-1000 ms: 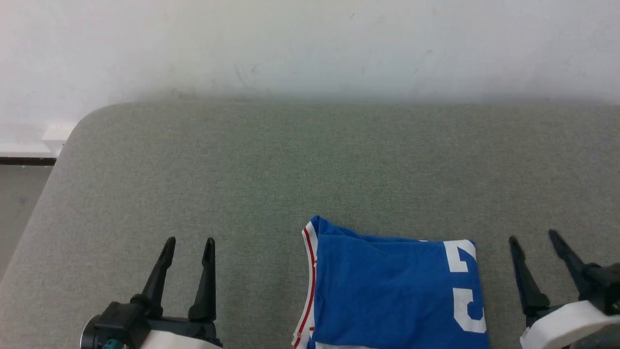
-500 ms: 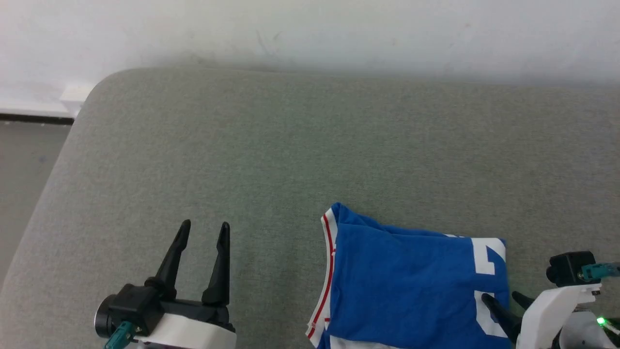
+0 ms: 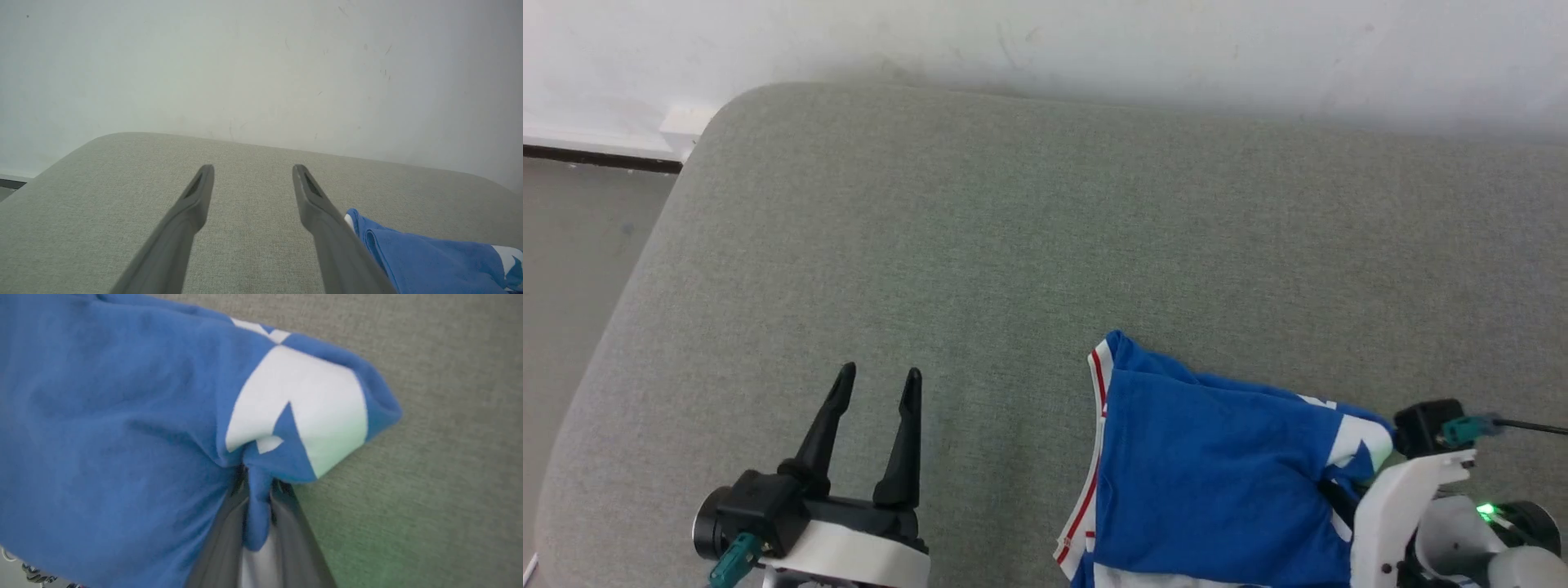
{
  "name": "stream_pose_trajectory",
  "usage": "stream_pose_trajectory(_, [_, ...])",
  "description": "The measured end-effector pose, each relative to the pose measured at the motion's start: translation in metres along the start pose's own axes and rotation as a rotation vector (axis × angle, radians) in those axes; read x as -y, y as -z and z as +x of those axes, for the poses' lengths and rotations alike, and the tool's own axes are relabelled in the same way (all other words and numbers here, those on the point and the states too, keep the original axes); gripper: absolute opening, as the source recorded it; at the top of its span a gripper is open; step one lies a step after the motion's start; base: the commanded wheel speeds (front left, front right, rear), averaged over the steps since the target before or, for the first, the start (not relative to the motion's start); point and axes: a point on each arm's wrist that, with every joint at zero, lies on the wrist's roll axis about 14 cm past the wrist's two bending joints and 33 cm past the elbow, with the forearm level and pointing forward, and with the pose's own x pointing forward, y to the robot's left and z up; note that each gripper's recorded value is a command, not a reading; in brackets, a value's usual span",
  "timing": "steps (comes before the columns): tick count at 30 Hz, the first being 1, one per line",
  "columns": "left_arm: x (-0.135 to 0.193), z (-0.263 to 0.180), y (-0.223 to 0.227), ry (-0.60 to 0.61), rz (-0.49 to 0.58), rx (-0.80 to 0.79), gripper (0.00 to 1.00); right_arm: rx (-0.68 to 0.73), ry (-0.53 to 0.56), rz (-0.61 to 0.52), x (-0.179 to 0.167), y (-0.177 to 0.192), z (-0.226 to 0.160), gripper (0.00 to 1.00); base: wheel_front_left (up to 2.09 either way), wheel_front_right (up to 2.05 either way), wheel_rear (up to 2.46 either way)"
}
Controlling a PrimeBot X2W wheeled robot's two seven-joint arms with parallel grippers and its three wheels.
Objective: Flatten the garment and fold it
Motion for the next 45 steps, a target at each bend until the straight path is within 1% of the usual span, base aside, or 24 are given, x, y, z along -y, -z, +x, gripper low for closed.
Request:
stream_pose_trajectory(3, [0.009,0.003,0.001,0.028,-0.010,-0.001,1.00,0.032,0.024,-0.083,0.002,-0.006,-0.002,0.00,0.00,0.00,0.00])
stream_pose_trajectory(7, [0.026,0.010,0.004,0.081,-0.030,-0.005,1.00,0.078,0.098,-0.262,0.017,-0.029,-0.015,0.00,0.00,0.00,0.00])
stream_pose_trajectory(9, [0.037,0.016,0.006,0.116,-0.039,-0.006,1.00,0.104,0.159,-0.362,0.033,-0.046,-0.029,0.00,0.00,0.00,0.00])
stream_pose_trajectory(12, [0.061,0.030,0.006,0.188,-0.055,0.004,1.00,0.122,0.265,-0.476,0.063,-0.070,-0.054,0.00,0.00,0.00,0.00])
stream_pose_trajectory(16, [0.097,0.052,0.005,0.294,-0.082,0.023,1.00,0.118,0.426,-0.553,0.115,-0.092,-0.094,0.00,0.00,0.00,0.00])
stream_pose_trajectory(21, [0.132,0.076,0.014,0.396,-0.100,0.023,1.00,0.079,0.611,-0.551,0.184,-0.103,-0.136,0.00,0.00,0.00,0.00])
stream_pose_trajectory(25, [0.152,0.090,0.032,0.449,-0.108,-0.005,1.00,0.032,0.715,-0.521,0.232,-0.098,-0.154,0.00,0.00,0.00,0.00])
stream_pose_trajectory(29, [0.161,0.103,0.054,0.474,-0.116,-0.036,1.00,-0.029,0.810,-0.498,0.280,-0.086,-0.169,0.00,0.00,0.00,0.00])
stream_pose_trajectory(34, [0.164,0.115,0.081,0.485,-0.133,-0.077,1.00,-0.107,0.917,-0.474,0.334,-0.066,-0.186,0.00,0.00,0.00,0.00])
stream_pose_trajectory(38, [0.161,0.120,0.100,0.477,-0.137,-0.108,1.00,-0.159,0.987,-0.468,0.366,-0.053,-0.198,0.00,0.00,0.00,0.00])
stream_pose_trajectory(43, [0.150,0.121,0.118,0.452,-0.135,-0.147,1.00,-0.145,1.009,-0.484,0.385,-0.052,-0.188,0.00,0.00,0.00,0.00])
stream_pose_trajectory(45, [0.147,0.121,0.121,0.445,-0.132,-0.153,1.00,-0.144,1.014,-0.474,0.389,-0.051,-0.183,0.00,0.00,0.00,0.00])
